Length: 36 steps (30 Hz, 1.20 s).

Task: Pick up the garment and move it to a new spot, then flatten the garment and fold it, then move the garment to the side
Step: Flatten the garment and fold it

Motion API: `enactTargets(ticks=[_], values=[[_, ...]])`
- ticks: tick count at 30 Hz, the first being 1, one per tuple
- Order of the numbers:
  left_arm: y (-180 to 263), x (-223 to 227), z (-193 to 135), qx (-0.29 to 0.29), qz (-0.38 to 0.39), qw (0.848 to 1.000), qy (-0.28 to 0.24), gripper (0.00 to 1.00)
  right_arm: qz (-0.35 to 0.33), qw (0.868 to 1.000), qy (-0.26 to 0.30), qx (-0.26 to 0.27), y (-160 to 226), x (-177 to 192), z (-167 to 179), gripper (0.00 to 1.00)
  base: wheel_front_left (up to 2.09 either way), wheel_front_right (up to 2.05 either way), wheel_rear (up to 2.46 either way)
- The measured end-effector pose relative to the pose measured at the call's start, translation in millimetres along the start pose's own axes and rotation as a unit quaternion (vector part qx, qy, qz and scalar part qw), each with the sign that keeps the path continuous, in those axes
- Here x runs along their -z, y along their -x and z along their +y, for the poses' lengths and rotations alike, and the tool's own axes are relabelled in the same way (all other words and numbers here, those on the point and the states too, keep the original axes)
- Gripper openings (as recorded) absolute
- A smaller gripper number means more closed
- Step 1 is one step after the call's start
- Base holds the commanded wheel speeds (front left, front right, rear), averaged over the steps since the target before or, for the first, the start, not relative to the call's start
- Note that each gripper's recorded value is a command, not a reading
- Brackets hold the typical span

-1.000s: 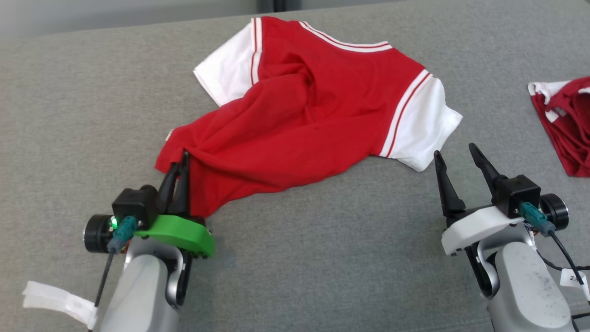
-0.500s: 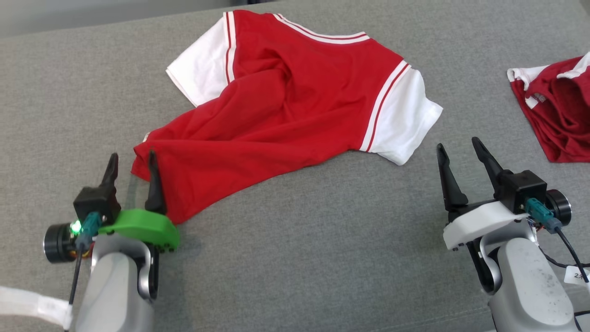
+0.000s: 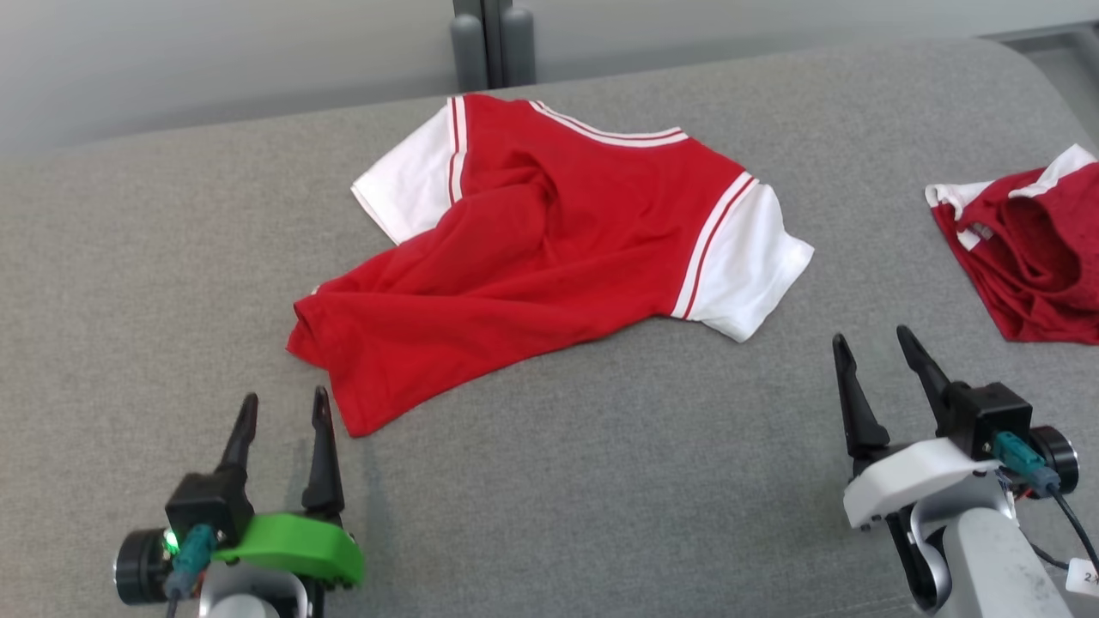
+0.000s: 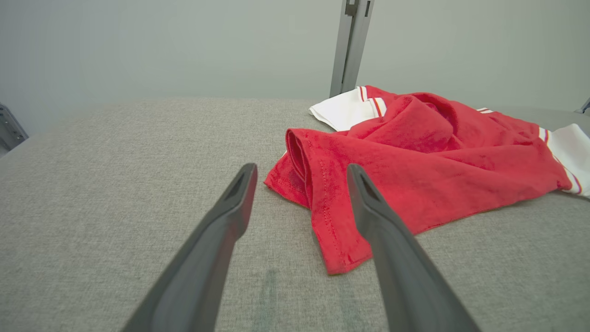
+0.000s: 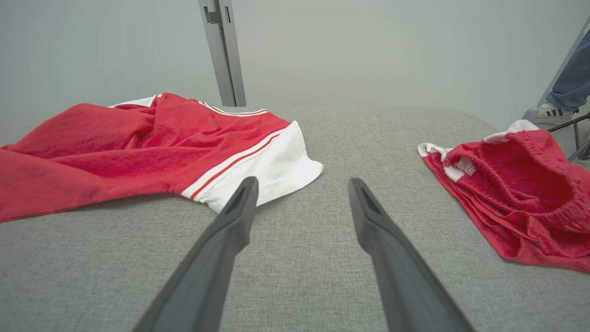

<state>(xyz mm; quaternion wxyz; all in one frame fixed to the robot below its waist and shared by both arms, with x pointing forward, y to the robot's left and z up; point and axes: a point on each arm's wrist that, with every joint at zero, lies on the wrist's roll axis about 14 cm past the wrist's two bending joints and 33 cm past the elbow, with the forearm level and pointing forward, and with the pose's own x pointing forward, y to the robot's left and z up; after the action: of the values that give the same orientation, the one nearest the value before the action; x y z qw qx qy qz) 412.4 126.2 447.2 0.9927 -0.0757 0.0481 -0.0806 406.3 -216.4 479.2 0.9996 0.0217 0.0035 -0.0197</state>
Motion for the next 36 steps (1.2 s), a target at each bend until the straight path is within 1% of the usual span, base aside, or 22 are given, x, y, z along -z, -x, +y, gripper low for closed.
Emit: enactTargets(ticks=[8, 13, 20, 27, 36], values=[[29.3, -2.7, -15.1, 0.013, -0.003, 1.0, 0.002, 1.0, -0.009, 1.0, -0.004, -0.006, 21.7, -6.8, 4.8, 1.0, 0.0, 0.0, 0.0], [36.0, -4.6, -20.5, 0.018, -0.006, 1.0, 0.003, 1.0, -0.017, 1.0, -0.007, -0.01, 26.5, -12.1, 7.7, 1.0, 0.0, 0.0, 0.0], [36.2, 1.6, -21.1, 0.017, 0.003, 1.0, 0.012, 1.0, -0.012, 1.0, -0.008, -0.014, 25.7, -8.4, 10.6, 1.0, 0.0, 0.0, 0.0], [23.6, 15.7, -19.4, 0.017, 0.026, 0.999, 0.021, 1.0, -0.012, 1.0, -0.005, -0.019, 12.9, -7.9, 13.4, 1.0, 0.0, 0.0, 0.0], [-12.5, 40.0, -23.8, 0.031, 0.061, 0.997, 0.031, 1.0, -0.009, 1.0, 0.002, -0.024, -22.4, -2.8, 15.8, 1.0, 0.0, 0.0, 0.0]])
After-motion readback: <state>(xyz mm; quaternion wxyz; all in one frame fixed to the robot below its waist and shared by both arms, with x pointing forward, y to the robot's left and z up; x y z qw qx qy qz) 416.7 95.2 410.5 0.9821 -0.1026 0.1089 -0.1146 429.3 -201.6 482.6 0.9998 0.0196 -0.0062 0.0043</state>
